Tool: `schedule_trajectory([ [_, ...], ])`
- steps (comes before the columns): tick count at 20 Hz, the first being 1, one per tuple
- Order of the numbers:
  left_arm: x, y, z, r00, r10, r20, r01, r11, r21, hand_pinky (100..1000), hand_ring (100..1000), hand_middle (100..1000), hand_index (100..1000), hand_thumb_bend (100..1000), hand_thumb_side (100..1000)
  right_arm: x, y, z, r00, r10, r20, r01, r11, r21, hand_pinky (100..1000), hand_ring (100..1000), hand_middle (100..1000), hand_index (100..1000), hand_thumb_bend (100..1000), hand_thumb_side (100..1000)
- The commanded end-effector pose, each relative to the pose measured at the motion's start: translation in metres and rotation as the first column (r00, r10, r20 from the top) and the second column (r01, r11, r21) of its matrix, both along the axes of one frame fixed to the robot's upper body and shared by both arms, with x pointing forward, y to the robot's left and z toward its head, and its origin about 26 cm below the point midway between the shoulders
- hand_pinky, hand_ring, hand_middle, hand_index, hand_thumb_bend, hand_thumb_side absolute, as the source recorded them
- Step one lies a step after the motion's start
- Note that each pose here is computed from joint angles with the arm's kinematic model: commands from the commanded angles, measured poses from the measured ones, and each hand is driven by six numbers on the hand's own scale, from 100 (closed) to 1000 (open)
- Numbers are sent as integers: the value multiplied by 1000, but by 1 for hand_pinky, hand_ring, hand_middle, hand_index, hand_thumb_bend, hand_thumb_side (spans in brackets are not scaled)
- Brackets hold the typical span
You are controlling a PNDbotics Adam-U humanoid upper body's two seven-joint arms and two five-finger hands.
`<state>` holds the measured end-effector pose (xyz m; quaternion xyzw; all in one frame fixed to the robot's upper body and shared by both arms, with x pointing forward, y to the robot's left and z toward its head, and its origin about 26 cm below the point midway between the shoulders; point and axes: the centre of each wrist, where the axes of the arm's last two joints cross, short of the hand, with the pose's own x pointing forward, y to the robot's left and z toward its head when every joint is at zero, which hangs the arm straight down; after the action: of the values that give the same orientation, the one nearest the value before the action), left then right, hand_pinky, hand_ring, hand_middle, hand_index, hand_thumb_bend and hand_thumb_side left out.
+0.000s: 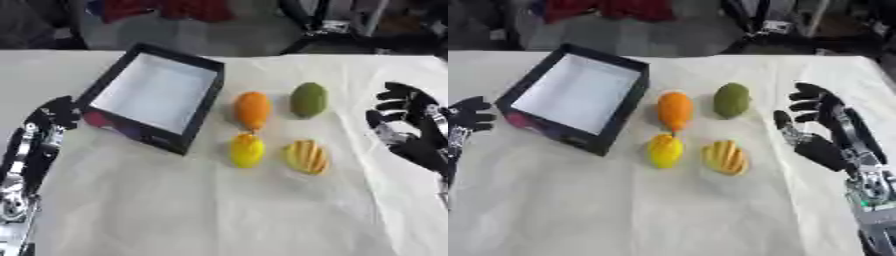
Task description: Pick up objects on the table and place them in the box.
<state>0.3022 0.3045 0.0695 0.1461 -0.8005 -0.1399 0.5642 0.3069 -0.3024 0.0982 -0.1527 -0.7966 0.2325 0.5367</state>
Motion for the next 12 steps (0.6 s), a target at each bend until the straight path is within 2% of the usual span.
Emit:
schedule_trajectory([
  [1, 0, 1, 7, 1000, -5, 21, 5, 1000, 9, 744, 722, 732, 844, 476, 867, 1, -3, 10, 1000, -2, 28, 3, 1000, -10, 668, 737, 730, 877, 320, 449],
  [12, 0, 1, 7, 1000, -6, 19, 6, 1000, 8, 745, 722, 732, 843, 472, 869, 3, -5, 14, 1000, 16, 25, -15, 999, -44, 672, 738, 731, 873, 319, 450],
])
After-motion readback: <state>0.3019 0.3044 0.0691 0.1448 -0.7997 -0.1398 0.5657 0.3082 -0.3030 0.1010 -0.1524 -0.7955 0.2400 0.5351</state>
